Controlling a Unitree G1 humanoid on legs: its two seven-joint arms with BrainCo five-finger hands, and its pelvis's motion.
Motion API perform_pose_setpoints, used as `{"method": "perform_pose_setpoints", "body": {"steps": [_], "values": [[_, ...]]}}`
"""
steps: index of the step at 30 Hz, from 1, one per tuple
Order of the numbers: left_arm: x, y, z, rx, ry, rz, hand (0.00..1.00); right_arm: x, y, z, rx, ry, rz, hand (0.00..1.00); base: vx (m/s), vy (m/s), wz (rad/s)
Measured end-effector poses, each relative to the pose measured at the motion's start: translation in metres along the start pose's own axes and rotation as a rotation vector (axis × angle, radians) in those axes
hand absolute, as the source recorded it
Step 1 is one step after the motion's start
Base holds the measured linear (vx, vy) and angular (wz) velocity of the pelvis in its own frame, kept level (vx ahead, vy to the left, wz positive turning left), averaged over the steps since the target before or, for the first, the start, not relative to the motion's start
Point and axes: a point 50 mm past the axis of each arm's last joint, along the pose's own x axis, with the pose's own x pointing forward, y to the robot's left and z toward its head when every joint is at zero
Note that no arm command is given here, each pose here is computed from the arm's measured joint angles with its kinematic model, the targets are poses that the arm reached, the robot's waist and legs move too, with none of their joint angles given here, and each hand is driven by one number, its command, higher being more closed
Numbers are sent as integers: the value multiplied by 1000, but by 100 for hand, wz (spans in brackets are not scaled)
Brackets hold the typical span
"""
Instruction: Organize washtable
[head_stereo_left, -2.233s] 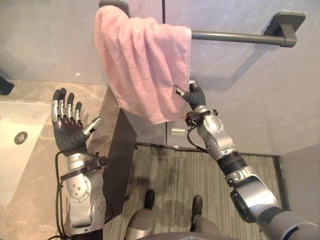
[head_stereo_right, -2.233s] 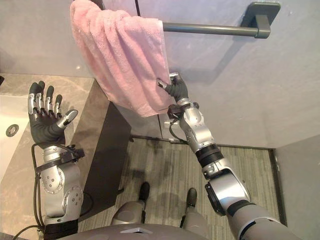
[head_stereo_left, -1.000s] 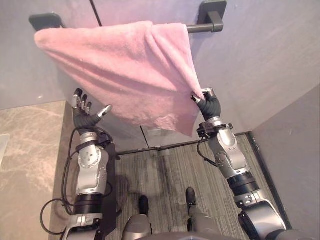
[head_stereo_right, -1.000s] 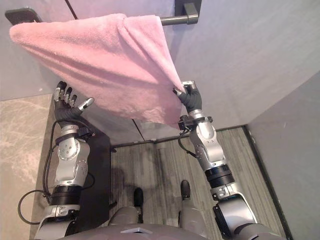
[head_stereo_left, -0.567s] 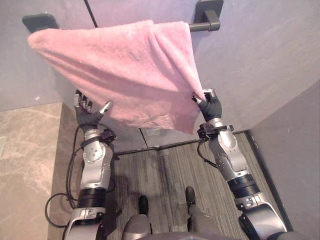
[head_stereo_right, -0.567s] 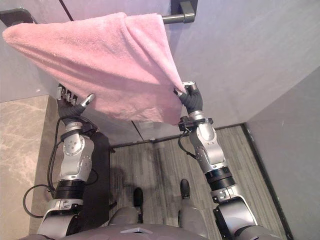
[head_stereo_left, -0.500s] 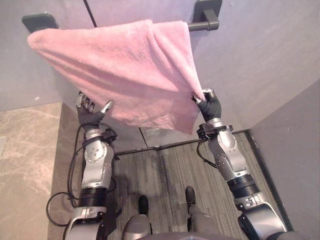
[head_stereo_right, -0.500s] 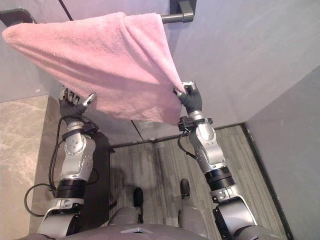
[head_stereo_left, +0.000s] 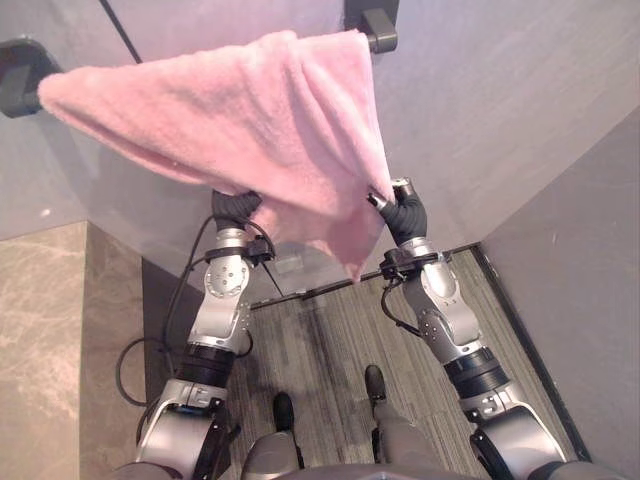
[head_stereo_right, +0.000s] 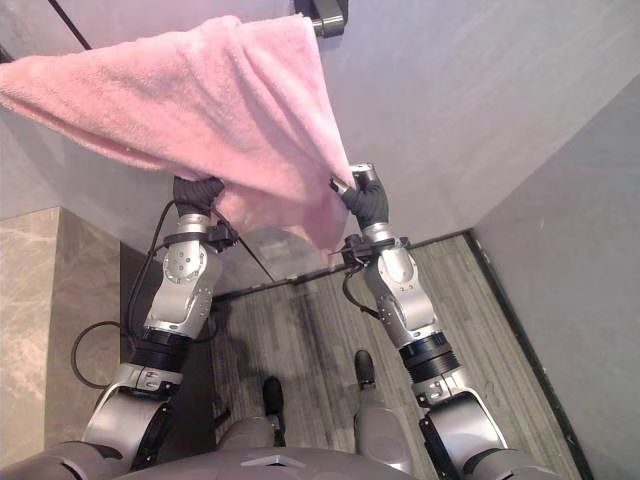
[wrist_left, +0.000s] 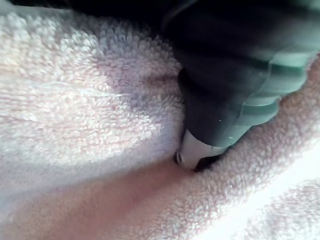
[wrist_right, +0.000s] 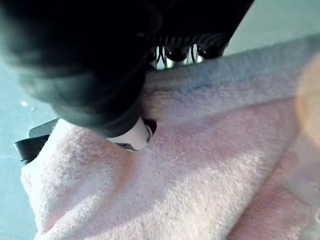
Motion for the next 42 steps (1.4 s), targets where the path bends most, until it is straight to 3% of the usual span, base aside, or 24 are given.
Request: {"method": "perform_pose_setpoints", "body": {"steps": [12,22,41,42], "values": [[-5,13,-4,19,10,46,100,-2,-11,0,-16,0,-47,100,-22,-4,3],[-20,16,-17,71,63,-15,100,-4,-37,-23,-103,113,-134,100,0,0,6],[-8,27,-20,113,85,-24,100,36,-48,-19,-151,171,-150,100,-10,-2,3],[-7,27,-20,112,82,-21,100,36,-48,-19,-151,170,-149,0,0,0,0]]}}
